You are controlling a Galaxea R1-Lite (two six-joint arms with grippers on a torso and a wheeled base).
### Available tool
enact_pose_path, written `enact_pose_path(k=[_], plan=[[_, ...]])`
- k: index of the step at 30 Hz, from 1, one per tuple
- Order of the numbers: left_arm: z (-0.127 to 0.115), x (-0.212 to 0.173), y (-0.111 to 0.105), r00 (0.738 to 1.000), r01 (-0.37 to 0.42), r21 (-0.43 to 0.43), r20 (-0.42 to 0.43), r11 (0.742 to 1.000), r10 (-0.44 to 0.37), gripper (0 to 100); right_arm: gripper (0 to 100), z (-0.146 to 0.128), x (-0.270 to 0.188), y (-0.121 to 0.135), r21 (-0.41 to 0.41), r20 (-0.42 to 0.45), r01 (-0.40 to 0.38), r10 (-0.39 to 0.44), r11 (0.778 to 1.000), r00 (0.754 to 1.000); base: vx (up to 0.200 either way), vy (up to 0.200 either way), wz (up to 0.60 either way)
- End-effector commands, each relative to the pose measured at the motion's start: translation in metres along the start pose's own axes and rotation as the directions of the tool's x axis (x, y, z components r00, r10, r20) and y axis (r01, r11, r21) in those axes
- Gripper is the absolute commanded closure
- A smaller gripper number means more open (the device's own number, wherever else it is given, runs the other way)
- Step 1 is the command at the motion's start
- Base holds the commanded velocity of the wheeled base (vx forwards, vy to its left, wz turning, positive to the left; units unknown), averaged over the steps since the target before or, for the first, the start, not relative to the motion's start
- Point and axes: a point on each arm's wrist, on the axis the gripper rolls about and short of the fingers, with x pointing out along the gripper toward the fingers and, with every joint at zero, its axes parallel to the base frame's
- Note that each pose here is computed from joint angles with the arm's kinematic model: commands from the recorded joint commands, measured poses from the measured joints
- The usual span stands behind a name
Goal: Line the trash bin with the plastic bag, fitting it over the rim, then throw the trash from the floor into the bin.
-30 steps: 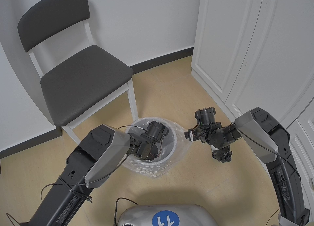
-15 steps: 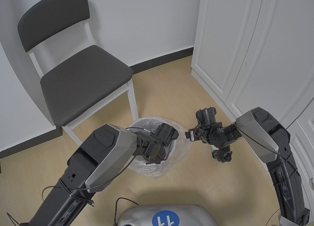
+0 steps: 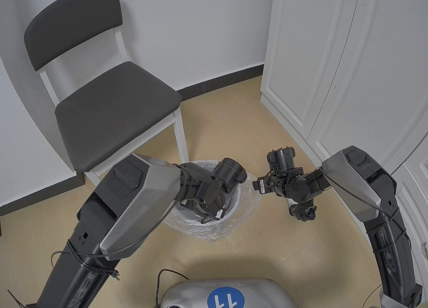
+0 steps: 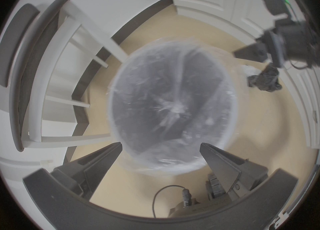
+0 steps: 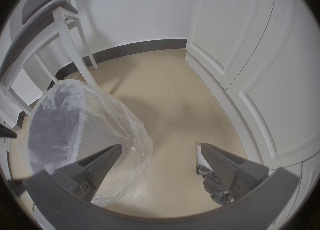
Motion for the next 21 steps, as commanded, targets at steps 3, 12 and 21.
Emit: enact_pose_path(k=[3,12,21], plan=[[0.002,0.007,0.028,0.999,-0.030,-0.034,-0.030,0.999,0.029,0,0,0.001,-0.001,0.000,0.000,0.002,-0.001,0.001,1.000,1.000,0.000,0.000,0.00],[-0.004,0.018,0.030,0.998,-0.013,-0.003,-0.062,1.000,0.013,0,0,0.001,-0.003,0.000,-0.002,-0.001,-0.002,0.002,1.000,1.000,0.000,0.000,0.00],[-0.004,0.028,0.022,1.000,0.013,-0.017,-0.028,1.000,-0.013,0,0,0.000,-0.003,0.000,-0.002,-0.003,-0.001,0.001,1.000,1.000,0.000,0.000,0.00]])
